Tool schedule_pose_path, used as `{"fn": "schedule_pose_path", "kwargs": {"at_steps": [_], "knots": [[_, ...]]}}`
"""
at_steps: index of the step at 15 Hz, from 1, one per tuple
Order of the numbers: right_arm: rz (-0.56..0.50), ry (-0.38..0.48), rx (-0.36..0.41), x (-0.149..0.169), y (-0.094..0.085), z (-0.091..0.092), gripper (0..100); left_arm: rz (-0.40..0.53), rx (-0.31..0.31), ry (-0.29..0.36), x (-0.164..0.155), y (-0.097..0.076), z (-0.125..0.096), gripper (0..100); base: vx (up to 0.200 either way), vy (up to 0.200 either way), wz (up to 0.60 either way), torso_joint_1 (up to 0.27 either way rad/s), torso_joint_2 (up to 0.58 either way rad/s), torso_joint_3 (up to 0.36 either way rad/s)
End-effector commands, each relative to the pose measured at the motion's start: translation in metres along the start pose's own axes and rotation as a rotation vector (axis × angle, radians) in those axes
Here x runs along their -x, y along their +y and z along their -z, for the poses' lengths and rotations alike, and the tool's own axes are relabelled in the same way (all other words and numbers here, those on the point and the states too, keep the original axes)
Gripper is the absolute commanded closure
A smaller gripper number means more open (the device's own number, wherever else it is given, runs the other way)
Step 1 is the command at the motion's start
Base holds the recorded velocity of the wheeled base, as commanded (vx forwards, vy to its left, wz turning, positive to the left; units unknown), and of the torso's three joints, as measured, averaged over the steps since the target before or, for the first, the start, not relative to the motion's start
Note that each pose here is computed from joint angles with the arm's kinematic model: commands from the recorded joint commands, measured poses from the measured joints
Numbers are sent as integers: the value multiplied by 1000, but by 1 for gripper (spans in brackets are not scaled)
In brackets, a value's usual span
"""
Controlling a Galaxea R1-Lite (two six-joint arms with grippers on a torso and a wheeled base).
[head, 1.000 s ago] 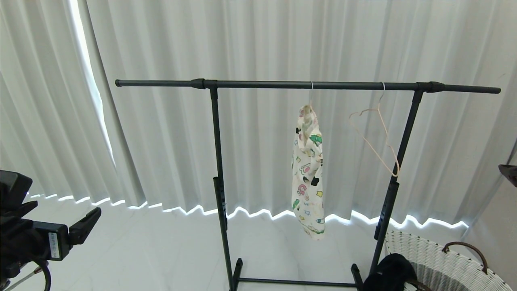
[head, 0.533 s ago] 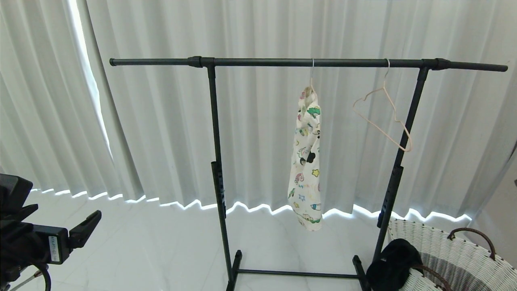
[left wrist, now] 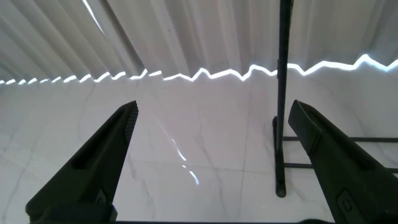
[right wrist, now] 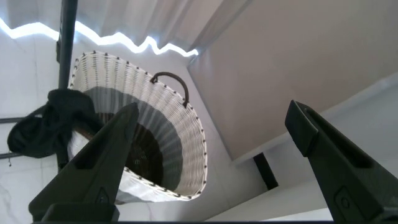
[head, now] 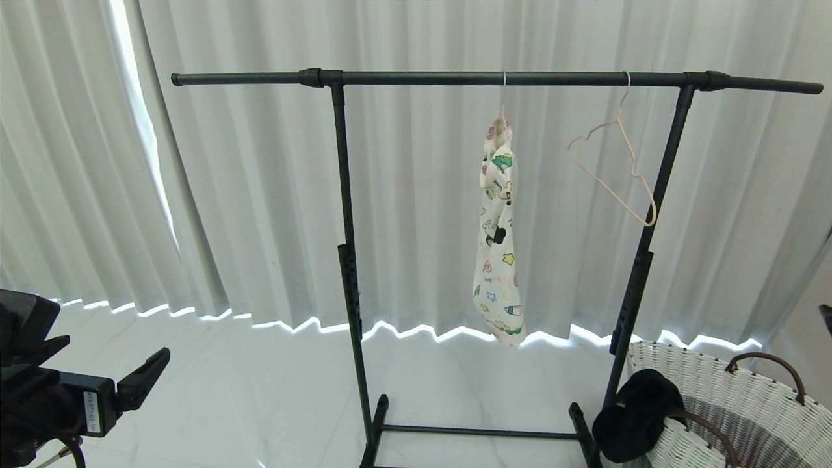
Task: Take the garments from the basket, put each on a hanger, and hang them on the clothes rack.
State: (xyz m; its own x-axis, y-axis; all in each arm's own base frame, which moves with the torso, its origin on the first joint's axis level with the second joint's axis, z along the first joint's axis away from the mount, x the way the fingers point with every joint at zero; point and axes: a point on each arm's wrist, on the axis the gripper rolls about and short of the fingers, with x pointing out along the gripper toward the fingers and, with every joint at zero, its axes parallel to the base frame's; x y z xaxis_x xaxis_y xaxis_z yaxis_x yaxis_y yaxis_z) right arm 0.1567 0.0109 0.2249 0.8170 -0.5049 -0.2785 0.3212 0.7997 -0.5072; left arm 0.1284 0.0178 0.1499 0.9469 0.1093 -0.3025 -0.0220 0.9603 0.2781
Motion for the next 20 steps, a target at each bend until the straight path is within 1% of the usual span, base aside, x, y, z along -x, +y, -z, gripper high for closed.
{"fn": "schedule_pose_path", "kwargs": {"at_steps": [1, 4, 8, 10, 15, 17, 18, 20], "knots": [[-3, 11, 11, -1, 2, 4, 0, 6, -3, 1, 0, -1, 1, 0, 0, 0, 0, 0, 0, 0], [-3, 17, 12, -2, 2, 5, 0, 35, -23, -10, 2, -5, 1, 0, 200, -200, 0, -1, 4, 7], [-2, 25, 15, -3, 3, 8, 0, 64, -33, -21, 5, -10, 2, 0, 200, -200, 0, 4, 5, 5], [-7, 34, 24, -3, 4, 11, 0, 65, -33, -18, 4, -10, 2, 0, 200, 0, 0, 2, 7, 0], [-25, 74, 58, -7, 11, 23, 0, 63, -33, -22, 4, -10, 1, 0, 0, 0, 0, 0, 0, 0], [-59, 109, 81, -13, 20, 29, 0, 74, -37, -25, 4, -11, 0, 0, 0, 0, 0, 0, 0, 0], [-126, 149, 98, -22, 30, 36, 0, 100, -46, -41, 4, -14, -3, 0, 0, 0, 0, 0, 0, 0], [-173, 231, 131, -36, 47, 48, 0, 142, -60, -64, 6, -20, -6, 0, 0, 0, 0, 0, 0, 0]]}}
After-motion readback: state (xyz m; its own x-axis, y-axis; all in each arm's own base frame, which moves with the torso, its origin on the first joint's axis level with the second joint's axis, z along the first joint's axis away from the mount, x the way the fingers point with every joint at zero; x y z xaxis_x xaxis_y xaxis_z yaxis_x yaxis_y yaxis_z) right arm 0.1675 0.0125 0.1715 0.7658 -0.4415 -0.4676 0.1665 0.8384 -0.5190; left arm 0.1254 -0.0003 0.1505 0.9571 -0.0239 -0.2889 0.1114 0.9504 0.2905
